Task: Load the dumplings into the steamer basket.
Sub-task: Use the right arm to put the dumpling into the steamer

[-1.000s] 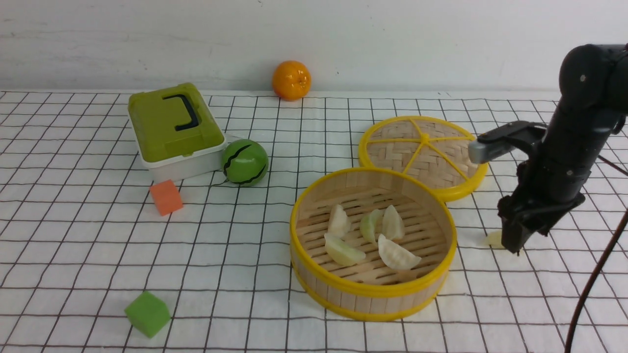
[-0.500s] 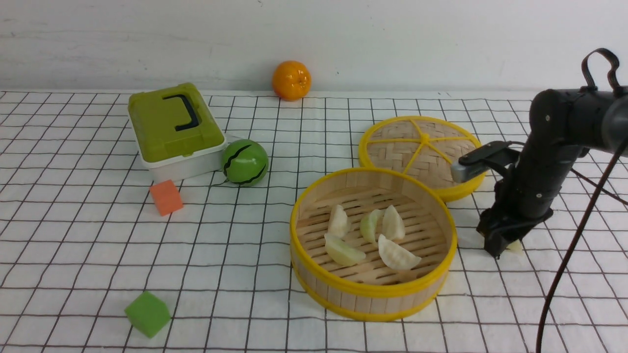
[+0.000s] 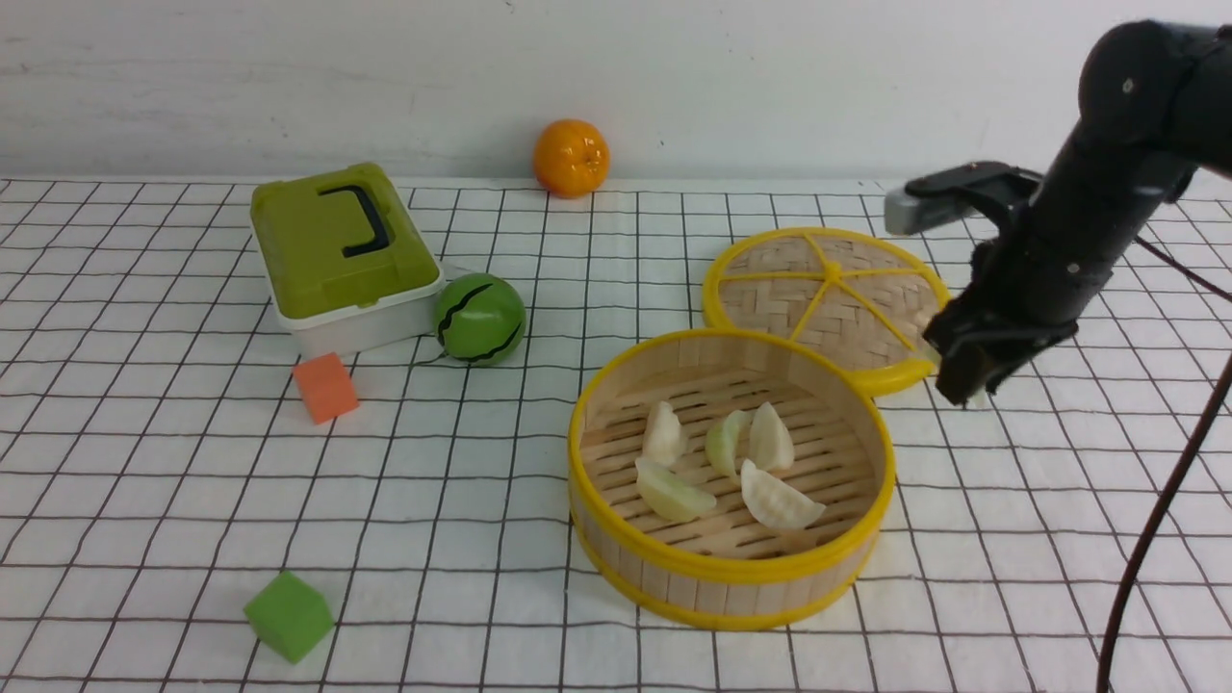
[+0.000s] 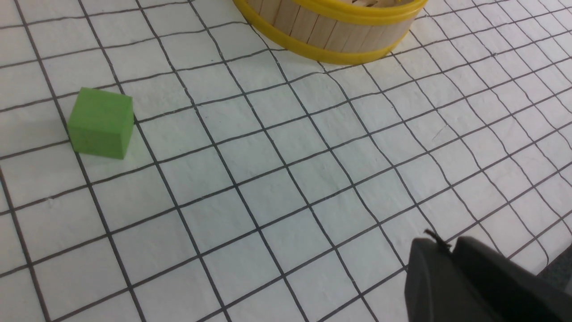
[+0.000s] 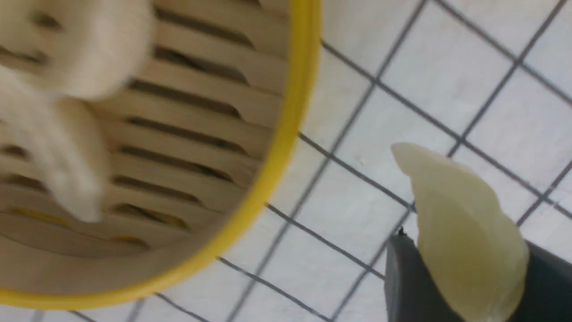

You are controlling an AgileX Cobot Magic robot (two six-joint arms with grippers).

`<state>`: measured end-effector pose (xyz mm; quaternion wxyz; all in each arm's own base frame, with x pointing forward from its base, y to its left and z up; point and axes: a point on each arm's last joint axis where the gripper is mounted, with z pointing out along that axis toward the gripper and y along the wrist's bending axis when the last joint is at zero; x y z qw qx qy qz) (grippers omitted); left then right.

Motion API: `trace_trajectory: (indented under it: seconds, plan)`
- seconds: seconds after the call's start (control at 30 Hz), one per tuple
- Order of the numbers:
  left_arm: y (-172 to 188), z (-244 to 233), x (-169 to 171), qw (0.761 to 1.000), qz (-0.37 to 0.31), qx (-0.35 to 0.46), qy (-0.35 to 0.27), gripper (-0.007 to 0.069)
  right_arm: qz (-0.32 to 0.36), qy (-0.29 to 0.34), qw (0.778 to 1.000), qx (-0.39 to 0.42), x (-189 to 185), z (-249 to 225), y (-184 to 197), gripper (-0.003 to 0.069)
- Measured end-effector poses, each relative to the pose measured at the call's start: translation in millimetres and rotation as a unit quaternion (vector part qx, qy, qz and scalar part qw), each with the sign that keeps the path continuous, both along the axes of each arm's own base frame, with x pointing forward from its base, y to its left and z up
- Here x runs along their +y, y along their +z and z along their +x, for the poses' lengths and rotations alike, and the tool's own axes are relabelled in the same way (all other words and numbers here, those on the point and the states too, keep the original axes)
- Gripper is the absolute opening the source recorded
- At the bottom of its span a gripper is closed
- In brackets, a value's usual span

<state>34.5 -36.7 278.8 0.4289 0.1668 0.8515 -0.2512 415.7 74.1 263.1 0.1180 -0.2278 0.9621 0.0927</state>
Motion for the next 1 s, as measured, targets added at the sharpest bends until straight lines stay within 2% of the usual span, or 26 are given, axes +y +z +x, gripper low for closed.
trace_trajectory:
  seconds: [0.03, 0.13, 0.17, 0.37, 0.57, 0.7, 0.87, 0.9, 1.0]
  plan:
    - [0, 0, 0, 1.0, 0.003, -0.002, 0.001, 0.0059, 0.015, 0.007, 1.0, -0.012, 17, -7, 15, 0.0234]
    - [0, 1, 1, 1.0, 0.005, -0.005, 0.002, 0.0062, 0.023, 0.024, 0.999, -0.012, 38, -15, 20, 0.0234]
    - [0, 1, 1, 1.0, 0.007, -0.006, 0.003, 0.0062, 0.026, 0.041, 0.999, -0.007, 57, -21, 20, 0.0234]
    - [0, 1, 2, 1.0, 0.015, -0.01, 0.005, 0.0064, 0.009, 0.081, 0.997, 0.019, 93, -26, -4, 0.0234]
    - [-1, 1, 2, 1.0, 0.019, -0.008, 0.005, 0.0072, -0.046, 0.017, 0.996, 0.071, 94, -14, -51, 0.0234]
    - [-1, 1, 2, 1.0, 0.02, -0.008, 0.005, 0.0072, -0.066, -0.007, 0.995, 0.075, 91, -10, -62, 0.0234]
    - [-1, 1, 2, 1.0, 0.02, -0.008, 0.005, 0.0073, -0.06, -0.013, 0.995, 0.08, 92, -10, -63, 0.0314]
    - [-1, 1, 2, 1.0, 0.02, -0.008, 0.005, 0.0073, -0.051, -0.015, 0.995, 0.083, 94, -11, -62, 0.0366]
    - [-1, 1, 2, 1.0, 0.02, -0.008, 0.005, 0.0073, -0.031, -0.018, 0.996, 0.082, 97, -10, -57, 0.0449]
